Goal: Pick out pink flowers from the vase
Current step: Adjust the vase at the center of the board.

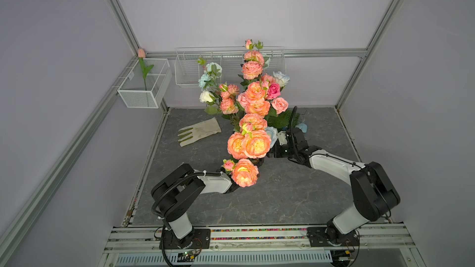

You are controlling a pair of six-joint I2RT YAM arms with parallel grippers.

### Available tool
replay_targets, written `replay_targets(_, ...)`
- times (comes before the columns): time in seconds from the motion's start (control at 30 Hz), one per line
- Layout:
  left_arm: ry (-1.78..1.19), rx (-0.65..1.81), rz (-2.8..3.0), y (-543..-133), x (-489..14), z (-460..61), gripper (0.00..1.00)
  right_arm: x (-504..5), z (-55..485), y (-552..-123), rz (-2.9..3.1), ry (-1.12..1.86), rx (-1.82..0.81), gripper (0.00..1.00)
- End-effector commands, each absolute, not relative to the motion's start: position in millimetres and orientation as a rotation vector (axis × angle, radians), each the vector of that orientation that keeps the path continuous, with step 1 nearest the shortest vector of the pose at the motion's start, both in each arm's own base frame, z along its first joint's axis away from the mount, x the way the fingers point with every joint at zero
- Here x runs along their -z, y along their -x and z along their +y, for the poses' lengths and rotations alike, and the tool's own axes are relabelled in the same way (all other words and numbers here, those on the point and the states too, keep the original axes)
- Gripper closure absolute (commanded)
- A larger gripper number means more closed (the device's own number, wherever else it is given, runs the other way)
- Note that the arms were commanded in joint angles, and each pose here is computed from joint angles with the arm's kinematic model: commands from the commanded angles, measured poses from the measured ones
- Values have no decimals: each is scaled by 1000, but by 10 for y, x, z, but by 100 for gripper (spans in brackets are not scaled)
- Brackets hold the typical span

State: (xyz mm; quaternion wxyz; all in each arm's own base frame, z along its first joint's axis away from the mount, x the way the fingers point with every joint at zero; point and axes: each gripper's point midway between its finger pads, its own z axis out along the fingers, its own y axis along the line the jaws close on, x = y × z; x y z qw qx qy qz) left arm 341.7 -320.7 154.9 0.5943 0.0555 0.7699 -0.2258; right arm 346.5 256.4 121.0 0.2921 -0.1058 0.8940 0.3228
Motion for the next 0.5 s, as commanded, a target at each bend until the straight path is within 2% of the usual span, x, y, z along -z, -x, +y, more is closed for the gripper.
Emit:
replay_targets(0.0,-296,592,1979,-3081,-990,-3425,72,-1373,2596,-3275,2342,368,-868,10)
replay_targets(0.1,-320,578,2006,-3041,-920,-3432,91,-1464,2506,-3190,2315,374,-833,10)
replay_targets(0.17,-356,581,2009,-3009,-889,-3441,100,-1578,2447,-3119,2277,390,-815,10)
replay_targets(0.4,-576,510,2090,-2893,-684,-3516,100,-1974,2286,-2788,2128,478,-747,7)
replay_targets(0.47,-612,482,2085,-2874,-668,-3485,100,-2076,2211,-2736,2082,470,-709,2)
